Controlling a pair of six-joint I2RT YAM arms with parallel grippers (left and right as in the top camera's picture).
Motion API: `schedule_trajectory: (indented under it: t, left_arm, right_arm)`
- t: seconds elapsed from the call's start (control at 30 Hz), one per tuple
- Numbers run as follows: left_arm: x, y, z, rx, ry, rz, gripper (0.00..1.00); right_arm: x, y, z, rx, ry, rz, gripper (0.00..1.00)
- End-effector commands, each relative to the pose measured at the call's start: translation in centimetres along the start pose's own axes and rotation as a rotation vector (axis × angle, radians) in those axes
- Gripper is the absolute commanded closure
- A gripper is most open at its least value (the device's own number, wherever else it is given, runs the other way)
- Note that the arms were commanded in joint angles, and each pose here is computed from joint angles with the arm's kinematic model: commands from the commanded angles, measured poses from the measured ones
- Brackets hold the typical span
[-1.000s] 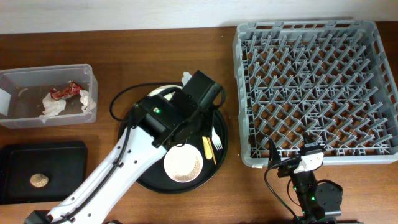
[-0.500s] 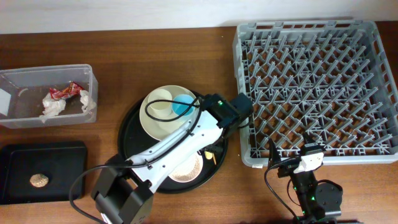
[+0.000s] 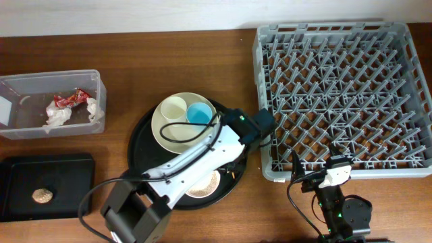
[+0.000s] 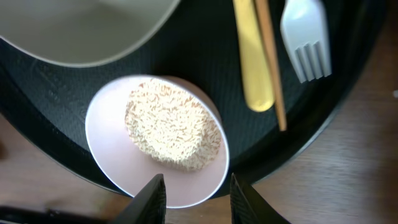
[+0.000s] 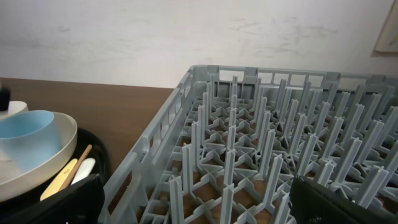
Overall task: Sort waste into correct bins and load items into the dishwasher rack
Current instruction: 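Reach over and grasp the pink rice bowl rim with the left gripper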
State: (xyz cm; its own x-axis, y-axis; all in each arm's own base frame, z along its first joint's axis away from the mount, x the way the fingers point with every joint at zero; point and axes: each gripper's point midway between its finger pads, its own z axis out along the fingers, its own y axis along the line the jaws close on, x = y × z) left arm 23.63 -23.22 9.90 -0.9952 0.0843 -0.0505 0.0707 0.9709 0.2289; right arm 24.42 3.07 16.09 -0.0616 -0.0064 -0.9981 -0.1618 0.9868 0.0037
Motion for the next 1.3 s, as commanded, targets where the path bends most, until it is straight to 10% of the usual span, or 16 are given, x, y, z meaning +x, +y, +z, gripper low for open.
schedule_trajectory:
  t: [0.0, 1.27]
  left_arm:
    - [0.5, -0.4, 2.5, -0.002, 0.004, -0.007, 0.66]
    - [1.3, -2.4, 7.4, 0.112, 0.028, 0.031, 0.83]
  right_arm:
    - [0.3, -0.1, 0.0, 0.005, 0.006, 0.001, 0.02]
    - [0.3, -0.1, 0.0, 0.005, 0.006, 0.001, 0.02]
